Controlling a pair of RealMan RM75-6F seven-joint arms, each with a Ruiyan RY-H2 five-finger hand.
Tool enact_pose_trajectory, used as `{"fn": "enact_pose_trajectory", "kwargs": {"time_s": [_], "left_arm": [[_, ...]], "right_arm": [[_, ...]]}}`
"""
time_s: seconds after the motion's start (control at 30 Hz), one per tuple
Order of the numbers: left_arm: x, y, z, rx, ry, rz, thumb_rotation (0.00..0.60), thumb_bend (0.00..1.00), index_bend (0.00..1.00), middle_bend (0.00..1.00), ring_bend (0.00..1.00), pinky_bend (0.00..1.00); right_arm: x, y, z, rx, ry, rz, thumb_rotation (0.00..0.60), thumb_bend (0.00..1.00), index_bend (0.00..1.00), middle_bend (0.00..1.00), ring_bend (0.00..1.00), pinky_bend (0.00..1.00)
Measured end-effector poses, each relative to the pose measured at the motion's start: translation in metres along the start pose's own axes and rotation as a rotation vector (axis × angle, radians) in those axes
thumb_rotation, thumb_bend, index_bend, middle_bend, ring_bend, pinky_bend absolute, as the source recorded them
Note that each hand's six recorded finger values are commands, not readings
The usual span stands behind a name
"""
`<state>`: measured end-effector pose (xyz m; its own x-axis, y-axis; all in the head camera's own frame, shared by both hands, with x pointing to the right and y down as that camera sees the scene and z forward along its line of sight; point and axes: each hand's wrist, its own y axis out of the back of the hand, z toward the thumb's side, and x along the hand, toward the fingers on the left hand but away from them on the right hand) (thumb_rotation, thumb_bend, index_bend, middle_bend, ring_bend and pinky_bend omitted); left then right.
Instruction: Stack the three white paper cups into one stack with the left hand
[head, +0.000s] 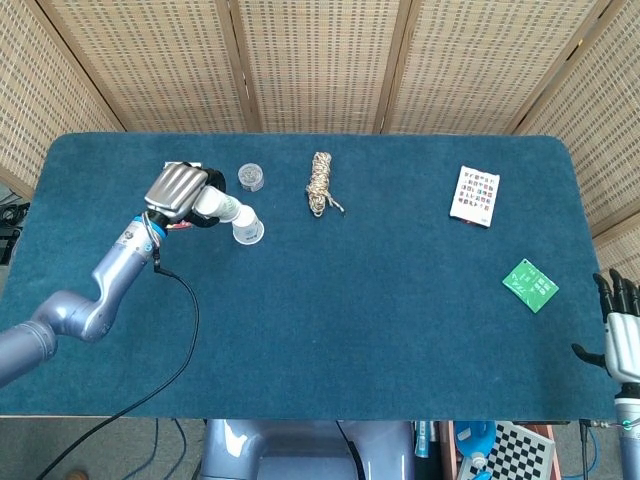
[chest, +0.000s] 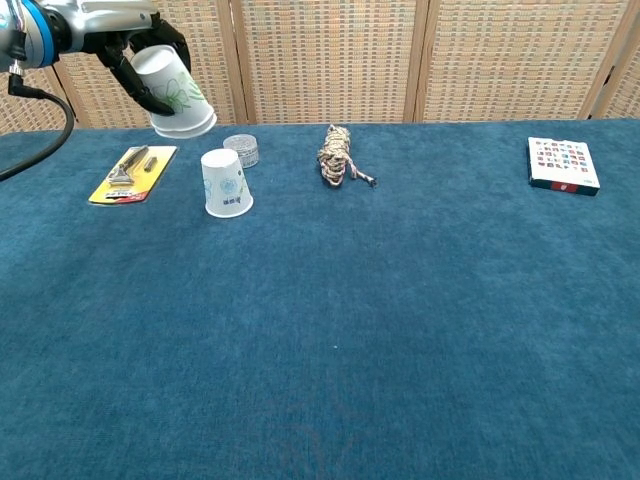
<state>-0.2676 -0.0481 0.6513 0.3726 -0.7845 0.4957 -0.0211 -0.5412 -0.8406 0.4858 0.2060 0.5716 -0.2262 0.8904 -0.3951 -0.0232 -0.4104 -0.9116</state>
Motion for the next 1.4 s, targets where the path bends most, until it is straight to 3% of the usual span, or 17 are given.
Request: {"fn": "enact_pose_trajectory", "kwargs": {"time_s": [0.23,0.97,1.13,1.27,1.33,1.4], "left_arm": [[0.014,-0.016,-0.008,-0.05,0.045,-0.039,0.6,0.23,0.48,0.45,0.43,0.34],[0.032,-0.037,0.012,-0.066,0.025,-0.087,0.6,0.23,0.48,0.41,0.39,0.31],[0.034,-0.039,0.012,-0.057,0.03,-0.086,0.6,0.23,0.48,0.32,0.29,0.27],[0.035,-0.042,0.012,-0.054,0.037,-0.085,0.6,0.23,0.33,0.18,0.18,0.18],[0.036,-0.043,0.012,-0.059,0.038,-0.087,0.6,0.23,0.14,0.05,0.07,0.13],[0.036,-0.042,0.013,-0.069,0.037,-0.086,0.6,0.23,0.03,0.0,0.01,0.11]], "right_arm": [[-0.003,-0.003,-0.003,0.001,-0.01,0.011,0.6,0.0,0.04,0.0,0.0,0.0],[-0.003,0.001,-0.006,-0.006,-0.014,-0.002,0.6,0.0,0.05,0.0,0.0,0.0],[-0.003,0.001,-0.006,-0.007,-0.015,-0.002,0.6,0.0,0.05,0.0,0.0,0.0],[-0.003,0.001,-0.006,-0.006,-0.016,-0.001,0.6,0.0,0.05,0.0,0.0,0.0],[-0.003,0.001,-0.006,-0.005,-0.017,-0.002,0.6,0.0,0.05,0.0,0.0,0.0],[-0.003,0.001,-0.006,-0.005,-0.017,-0.001,0.6,0.0,0.05,0.0,0.0,0.0]]}}
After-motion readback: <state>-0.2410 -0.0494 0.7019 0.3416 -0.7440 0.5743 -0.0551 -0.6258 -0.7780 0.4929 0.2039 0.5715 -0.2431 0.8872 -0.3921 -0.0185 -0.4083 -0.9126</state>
